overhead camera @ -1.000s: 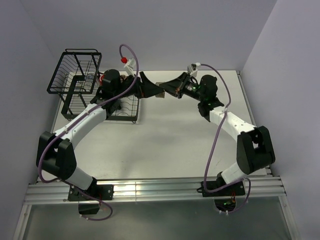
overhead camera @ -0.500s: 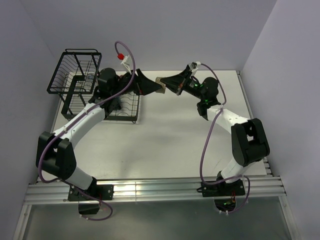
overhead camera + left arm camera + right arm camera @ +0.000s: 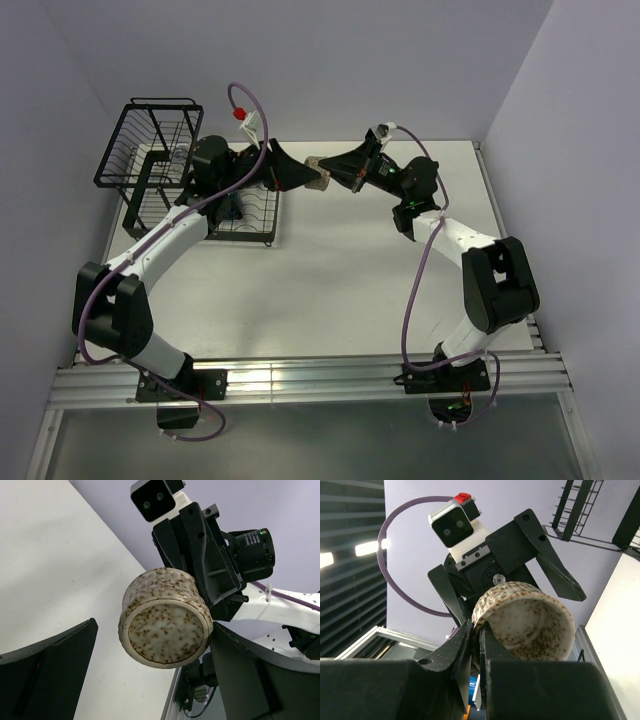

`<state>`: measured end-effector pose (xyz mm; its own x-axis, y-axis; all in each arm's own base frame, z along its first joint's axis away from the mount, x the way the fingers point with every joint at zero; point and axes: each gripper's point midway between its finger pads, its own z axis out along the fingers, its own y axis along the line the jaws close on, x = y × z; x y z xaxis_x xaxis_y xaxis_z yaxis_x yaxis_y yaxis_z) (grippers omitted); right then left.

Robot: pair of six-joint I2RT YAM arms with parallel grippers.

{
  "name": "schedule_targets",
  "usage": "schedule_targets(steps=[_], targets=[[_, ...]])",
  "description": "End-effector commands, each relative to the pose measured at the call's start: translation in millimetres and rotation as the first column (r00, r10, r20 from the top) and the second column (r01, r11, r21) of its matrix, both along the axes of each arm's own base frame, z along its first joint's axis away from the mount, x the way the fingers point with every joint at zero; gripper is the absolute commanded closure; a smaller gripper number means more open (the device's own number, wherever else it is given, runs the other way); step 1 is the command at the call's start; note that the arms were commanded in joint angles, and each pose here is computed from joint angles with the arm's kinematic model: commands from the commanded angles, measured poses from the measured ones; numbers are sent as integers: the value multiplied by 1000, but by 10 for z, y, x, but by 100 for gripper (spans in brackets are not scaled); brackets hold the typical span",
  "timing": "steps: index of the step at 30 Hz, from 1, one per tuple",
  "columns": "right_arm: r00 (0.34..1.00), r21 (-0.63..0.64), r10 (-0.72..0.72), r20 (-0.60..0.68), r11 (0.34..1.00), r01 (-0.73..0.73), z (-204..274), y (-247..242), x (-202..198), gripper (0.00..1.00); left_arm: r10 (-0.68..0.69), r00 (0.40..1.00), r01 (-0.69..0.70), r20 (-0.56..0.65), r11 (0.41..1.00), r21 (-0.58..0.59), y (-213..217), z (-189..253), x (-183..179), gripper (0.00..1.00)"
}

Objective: Load the cups into the dish rack

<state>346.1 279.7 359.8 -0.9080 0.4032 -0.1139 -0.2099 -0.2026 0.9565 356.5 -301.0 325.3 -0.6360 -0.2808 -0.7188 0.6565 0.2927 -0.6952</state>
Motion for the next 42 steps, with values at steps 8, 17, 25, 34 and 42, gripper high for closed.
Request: schedule_targets(steps=[8, 17, 25, 34, 42], targets=[[982, 54, 73, 175, 995, -84, 435, 18, -310, 100, -33, 999, 33, -2, 999, -3, -13, -71, 2, 1], [983, 21, 71, 167, 997, -76, 366, 97, -256, 100, -56, 998, 56, 2, 998, -11, -39, -15, -83, 16], [984, 0, 63, 165, 998, -64, 340, 124, -188, 100, -71, 997, 71, 7, 997, 16, -131, -8, -150, 31], [986, -51, 48, 158, 998, -41, 263, 173, -124, 100, -64, 998, 63, 19, 996, 61, -176, -7, -180, 62], [989, -151, 2, 148, 988, 21, 114, 182, -50, 91, -10, 999, 6, 42, 996, 93, -103, 76, -179, 100]])
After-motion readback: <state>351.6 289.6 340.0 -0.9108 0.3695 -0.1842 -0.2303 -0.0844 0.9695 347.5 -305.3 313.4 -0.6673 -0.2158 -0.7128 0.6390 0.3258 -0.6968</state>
